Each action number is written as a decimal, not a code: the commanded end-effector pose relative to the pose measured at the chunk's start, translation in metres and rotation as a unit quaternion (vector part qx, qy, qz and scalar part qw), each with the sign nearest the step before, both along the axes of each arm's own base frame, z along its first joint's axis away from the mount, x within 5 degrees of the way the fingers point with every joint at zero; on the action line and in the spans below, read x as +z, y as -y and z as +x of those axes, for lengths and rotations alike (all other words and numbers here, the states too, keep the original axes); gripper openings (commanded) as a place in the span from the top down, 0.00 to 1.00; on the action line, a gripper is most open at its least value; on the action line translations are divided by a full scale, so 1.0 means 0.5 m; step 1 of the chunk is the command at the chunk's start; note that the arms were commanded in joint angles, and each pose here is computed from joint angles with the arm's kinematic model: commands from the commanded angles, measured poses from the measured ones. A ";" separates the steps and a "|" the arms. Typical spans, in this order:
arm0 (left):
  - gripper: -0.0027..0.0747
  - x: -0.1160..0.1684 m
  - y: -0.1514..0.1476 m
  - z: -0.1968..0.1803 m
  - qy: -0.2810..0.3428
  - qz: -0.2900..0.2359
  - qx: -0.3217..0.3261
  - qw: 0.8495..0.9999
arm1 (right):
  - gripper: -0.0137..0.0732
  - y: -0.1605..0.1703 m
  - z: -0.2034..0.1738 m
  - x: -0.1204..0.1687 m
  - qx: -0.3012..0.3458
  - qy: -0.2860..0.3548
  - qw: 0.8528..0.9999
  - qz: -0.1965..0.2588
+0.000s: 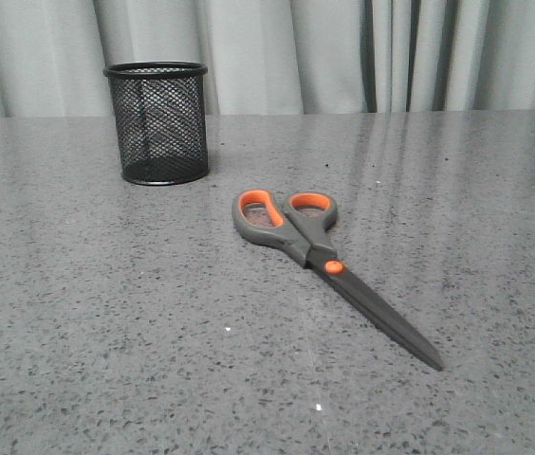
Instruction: Put pen and scissors into bin
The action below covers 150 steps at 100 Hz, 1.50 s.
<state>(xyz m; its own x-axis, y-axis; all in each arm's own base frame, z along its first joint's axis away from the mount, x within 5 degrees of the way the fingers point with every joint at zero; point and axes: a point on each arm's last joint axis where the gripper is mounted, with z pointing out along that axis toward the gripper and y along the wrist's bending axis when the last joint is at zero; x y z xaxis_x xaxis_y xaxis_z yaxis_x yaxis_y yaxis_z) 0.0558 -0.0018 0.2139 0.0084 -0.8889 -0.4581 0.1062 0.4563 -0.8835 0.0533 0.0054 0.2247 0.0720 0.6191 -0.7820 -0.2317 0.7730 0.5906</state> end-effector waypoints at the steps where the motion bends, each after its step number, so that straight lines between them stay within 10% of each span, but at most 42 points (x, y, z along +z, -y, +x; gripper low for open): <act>1: 0.99 -0.017 -0.008 -0.002 0.008 -0.023 0.021 0.999 | 0.88 0.011 -0.015 0.049 -0.023 0.065 0.998 0.011; 21: 0.93 0.001 -0.008 -0.005 0.021 -0.023 0.019 0.999 | 0.87 0.003 -0.017 0.074 -0.003 0.051 0.999 -0.004; 42: 0.38 0.084 0.002 -0.015 0.055 0.057 0.001 0.997 | 0.78 -0.017 0.005 0.125 0.026 0.006 0.994 -0.111; 63: 0.68 0.159 0.040 0.007 -0.016 0.281 -0.093 0.955 | 0.57 -0.042 0.059 0.171 0.069 -0.091 0.978 -0.172; 84: 0.71 0.222 0.054 0.079 -0.121 0.374 -0.167 0.904 | 0.55 -0.057 0.109 0.208 0.081 -0.129 0.966 -0.211; 122: 0.70 0.277 0.057 0.265 -0.348 0.424 -0.277 0.789 | 0.55 -0.061 0.126 0.224 0.082 -0.129 0.964 -0.217; 150: 0.70 0.267 0.048 0.359 -0.440 0.430 -0.294 0.732 | 0.55 -0.063 0.124 0.219 0.090 -0.143 0.961 -0.220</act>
<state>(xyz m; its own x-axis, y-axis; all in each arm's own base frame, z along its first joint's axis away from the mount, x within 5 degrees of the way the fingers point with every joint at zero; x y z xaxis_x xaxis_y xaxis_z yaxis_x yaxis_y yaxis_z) 0.2280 -0.0262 0.3389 -0.8988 0.0115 -0.4382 0.0827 0.9862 -0.1436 0.1130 0.0370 0.3177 -0.3415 0.1893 -0.9206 -0.2472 0.9269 0.2823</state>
